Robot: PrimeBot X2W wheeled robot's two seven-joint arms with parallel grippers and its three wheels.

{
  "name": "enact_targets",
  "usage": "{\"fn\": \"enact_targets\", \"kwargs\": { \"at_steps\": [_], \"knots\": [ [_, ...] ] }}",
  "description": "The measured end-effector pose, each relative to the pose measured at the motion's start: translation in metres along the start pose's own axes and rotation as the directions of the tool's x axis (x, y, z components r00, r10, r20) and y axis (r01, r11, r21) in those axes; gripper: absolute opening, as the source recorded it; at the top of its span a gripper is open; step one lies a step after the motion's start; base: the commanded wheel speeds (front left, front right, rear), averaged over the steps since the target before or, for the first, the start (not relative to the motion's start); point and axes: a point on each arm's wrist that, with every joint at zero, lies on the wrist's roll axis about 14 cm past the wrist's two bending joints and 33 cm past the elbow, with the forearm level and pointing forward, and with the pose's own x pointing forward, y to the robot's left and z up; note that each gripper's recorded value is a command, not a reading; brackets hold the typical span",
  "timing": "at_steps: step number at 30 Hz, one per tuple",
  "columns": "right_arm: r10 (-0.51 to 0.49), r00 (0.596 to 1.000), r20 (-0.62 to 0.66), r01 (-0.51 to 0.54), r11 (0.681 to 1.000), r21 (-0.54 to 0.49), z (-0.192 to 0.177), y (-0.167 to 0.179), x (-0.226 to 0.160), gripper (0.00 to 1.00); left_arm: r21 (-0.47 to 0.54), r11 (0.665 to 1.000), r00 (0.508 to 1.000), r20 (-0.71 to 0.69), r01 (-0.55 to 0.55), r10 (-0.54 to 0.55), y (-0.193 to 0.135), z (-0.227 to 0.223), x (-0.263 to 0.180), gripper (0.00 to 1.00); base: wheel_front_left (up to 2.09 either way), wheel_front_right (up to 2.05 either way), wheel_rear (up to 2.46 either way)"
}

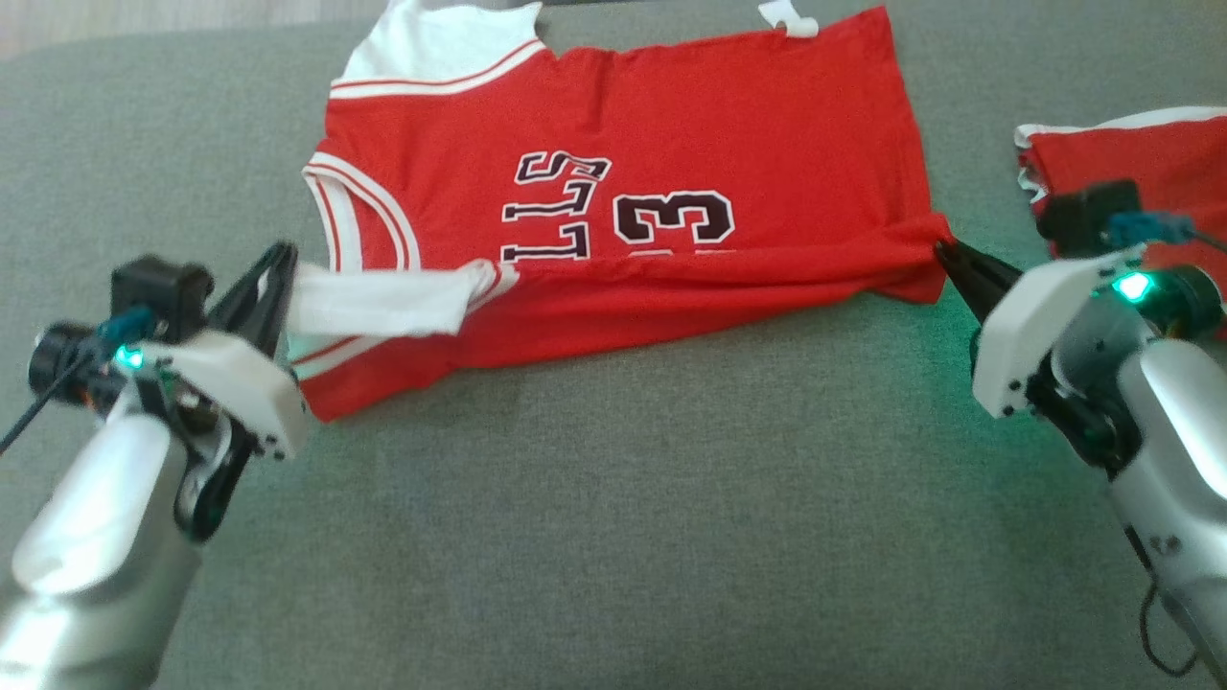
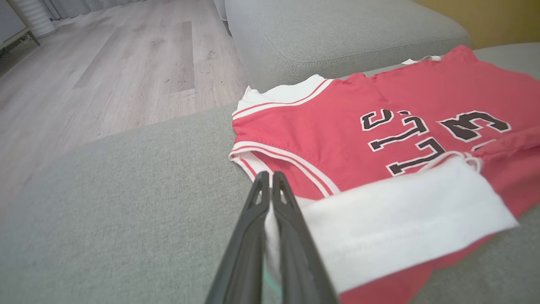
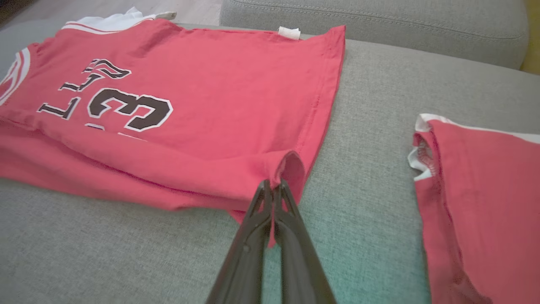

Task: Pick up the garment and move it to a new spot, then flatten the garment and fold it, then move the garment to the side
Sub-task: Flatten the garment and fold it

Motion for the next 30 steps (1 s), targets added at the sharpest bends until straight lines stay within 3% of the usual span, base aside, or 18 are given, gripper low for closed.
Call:
{"fn": "enact_targets", "kwargs": {
  "at_steps": [7,8,9,12,13,16,20,23,26,30],
  "knots": [
    [-0.009,0.999,-0.052,0.007,0.999,-0.041,-0.004,-0.005,0.019,0.00,0.088,0.996,0.999,-0.029,0.023,-0.020,-0.001,0.003,0.028,0.00,0.00,0.00,0.00],
    [-0.019,0.999,-0.044,0.017,0.999,-0.040,-0.003,-0.009,0.021,0.36,0.098,0.995,1.000,-0.019,0.023,-0.021,-0.001,0.005,0.031,0.46,0.00,0.00,0.00],
    [-0.030,0.999,-0.027,0.029,0.999,-0.037,0.001,-0.014,0.022,1.00,0.106,0.994,1.000,0.004,0.022,-0.023,-0.001,0.011,0.035,1.00,0.00,0.00,0.00],
    [-0.064,0.997,0.049,0.065,0.998,-0.019,0.020,-0.025,0.027,1.00,0.104,0.994,0.990,0.134,0.028,-0.042,-0.009,0.044,0.046,1.00,0.00,0.00,0.00],
    [-0.086,0.987,0.134,0.087,0.996,-0.003,0.041,-0.032,0.027,1.00,0.084,0.996,0.962,0.268,0.023,-0.044,-0.015,0.077,0.050,1.00,0.00,0.00,0.00],
    [-0.115,0.952,0.283,0.115,0.993,0.016,0.075,-0.040,0.020,1.00,0.025,1.000,0.912,0.410,0.002,-0.012,-0.016,0.114,0.047,1.00,0.00,0.00,0.00],
    [-0.141,0.865,0.482,0.133,0.990,0.051,0.113,-0.044,-0.001,1.00,-0.085,0.996,0.863,0.503,-0.003,0.046,-0.014,0.139,0.033,1.00,0.00,0.00,0.00],
    [-0.148,0.789,0.597,0.127,0.989,0.077,0.136,-0.040,-0.020,1.00,-0.163,0.987,0.798,0.596,0.009,0.092,-0.013,0.162,0.009,1.00,0.00,0.00,0.00],
    [-0.154,0.734,0.661,0.106,0.988,0.113,0.144,-0.031,-0.037,1.00,-0.227,0.974,0.771,0.622,0.008,0.138,-0.014,0.156,-0.012,1.00,0.00,0.00,0.00],
    [-0.183,0.699,0.692,0.066,0.979,0.192,0.129,-0.013,-0.055,1.00,-0.298,0.955,0.788,0.589,0.006,0.178,-0.024,0.121,-0.032,1.00,0.00,0.00,0.00]
  ]
}}
